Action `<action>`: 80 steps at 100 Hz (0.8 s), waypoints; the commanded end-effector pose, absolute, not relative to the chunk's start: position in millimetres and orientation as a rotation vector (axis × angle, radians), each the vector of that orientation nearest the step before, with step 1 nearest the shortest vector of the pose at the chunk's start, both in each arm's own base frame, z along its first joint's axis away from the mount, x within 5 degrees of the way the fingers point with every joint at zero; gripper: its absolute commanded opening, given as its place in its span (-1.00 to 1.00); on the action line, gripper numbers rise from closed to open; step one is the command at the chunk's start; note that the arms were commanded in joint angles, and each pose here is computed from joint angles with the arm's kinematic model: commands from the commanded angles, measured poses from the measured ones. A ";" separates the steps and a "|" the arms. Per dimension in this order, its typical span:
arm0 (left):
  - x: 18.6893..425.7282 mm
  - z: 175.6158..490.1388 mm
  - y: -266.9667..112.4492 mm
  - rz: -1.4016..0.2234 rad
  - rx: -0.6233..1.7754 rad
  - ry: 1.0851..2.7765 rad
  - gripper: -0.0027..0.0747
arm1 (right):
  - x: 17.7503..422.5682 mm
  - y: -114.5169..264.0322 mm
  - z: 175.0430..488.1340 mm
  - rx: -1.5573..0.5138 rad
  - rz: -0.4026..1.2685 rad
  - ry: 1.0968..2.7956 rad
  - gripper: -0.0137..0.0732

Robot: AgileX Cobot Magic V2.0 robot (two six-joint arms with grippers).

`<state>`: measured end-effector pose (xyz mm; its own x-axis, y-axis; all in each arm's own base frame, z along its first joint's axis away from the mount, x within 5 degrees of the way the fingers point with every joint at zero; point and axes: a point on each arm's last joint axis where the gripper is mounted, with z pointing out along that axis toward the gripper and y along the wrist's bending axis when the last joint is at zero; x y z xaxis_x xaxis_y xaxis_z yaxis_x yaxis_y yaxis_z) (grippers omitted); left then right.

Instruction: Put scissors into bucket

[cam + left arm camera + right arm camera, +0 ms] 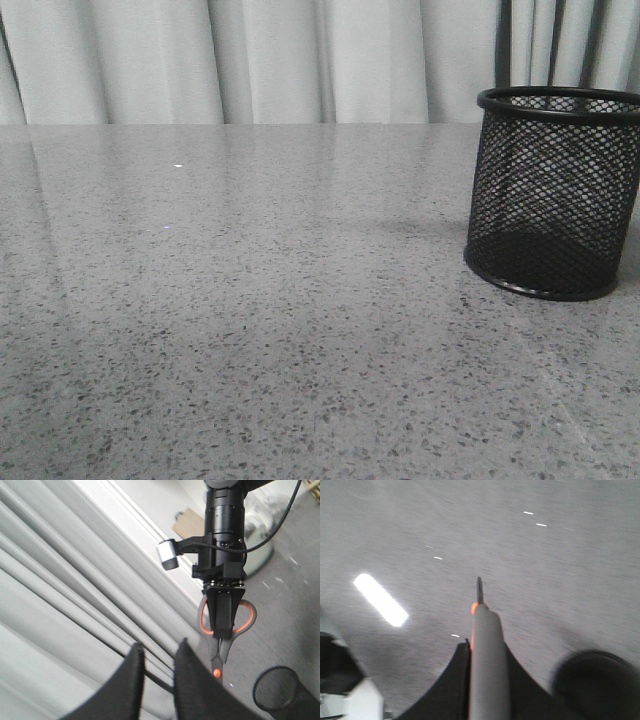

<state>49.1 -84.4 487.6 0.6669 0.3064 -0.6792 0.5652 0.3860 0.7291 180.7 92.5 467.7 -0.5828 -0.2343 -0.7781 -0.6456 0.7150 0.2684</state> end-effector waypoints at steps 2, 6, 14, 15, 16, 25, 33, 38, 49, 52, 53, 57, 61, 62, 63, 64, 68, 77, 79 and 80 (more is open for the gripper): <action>37.1 504.5 -70.1 -0.217 1.087 0.819 -0.98 | 165.0 76.3 492.7 -0.579 0.555 2.196 -0.82; 34.7 504.3 -68.2 -0.221 1.091 0.818 -0.98 | 162.2 72.7 499.0 -0.554 0.516 2.182 -0.82; 33.5 501.0 -68.6 -0.240 1.113 0.836 -0.98 | 157.0 67.4 503.1 -0.516 0.467 2.176 -0.82; 33.6 499.9 -69.1 -0.242 1.119 0.839 -0.98 | 156.5 66.5 502.2 -0.508 0.459 2.181 -0.82; 33.5 499.7 -69.2 -0.243 1.122 0.840 -0.98 | 156.0 66.0 501.7 -0.505 0.455 2.185 -0.82; 34.9 492.6 -71.6 -0.237 1.163 0.858 -0.98 | 149.5 56.8 492.0 -0.455 0.363 2.223 -0.82; 34.1 490.3 -70.7 -0.229 1.174 0.859 -0.98 | 138.8 49.1 479.9 -0.431 0.296 2.252 -0.82; 32.7 489.7 -68.8 -0.219 1.175 0.855 -0.98 | 131.2 47.0 472.0 -0.425 0.294 2.267 -0.82; 31.3 489.7 -67.3 -0.218 1.172 0.851 -0.98 | 125.3 45.7 454.1 -0.427 0.295 2.314 -0.82; 31.3 489.7 -67.3 -0.218 1.172 0.851 -0.98 | 126.9 46.2 448.4 -0.429 0.298 2.335 -0.82; 31.3 489.7 -67.3 -0.218 1.172 0.851 -0.98 | 127.1 46.5 447.4 -0.429 0.300 2.339 -0.82; 31.7 489.4 -67.5 -0.218 1.170 0.852 -0.98 | 130.9 48.2 440.2 -0.432 0.314 2.369 -0.82; 32.4 488.6 -67.9 -0.217 1.168 0.854 -0.98 | 136.7 50.3 435.1 -0.434 0.326 2.394 -0.82; 32.9 488.7 -68.3 -0.217 1.167 0.855 -0.98 | 138.8 51.0 433.9 -0.434 0.329 2.402 -0.82; 33.1 488.2 -68.5 -0.217 1.168 0.856 -0.98 | 139.9 51.5 433.4 -0.435 0.332 2.405 -0.82; 33.0 488.5 -68.4 -0.217 1.168 0.855 -0.98 | 141.2 51.8 432.2 -0.435 0.333 2.412 -0.82; 34.0 486.6 -69.5 -0.218 1.173 0.861 -0.98 | 149.1 53.8 428.1 -0.436 0.336 2.438 -0.82; 36.1 482.6 -71.4 -0.220 1.176 0.872 -0.98 | 166.7 58.7 418.3 -0.450 0.347 2.494 -0.82; 36.5 481.4 -71.9 -0.221 1.179 0.875 -0.98 | 171.0 60.1 415.6 -0.457 0.352 2.508 -0.82; 36.7 481.0 -72.1 -0.221 1.180 0.876 -0.98 | 172.4 60.5 414.7 -0.460 0.352 2.512 -0.82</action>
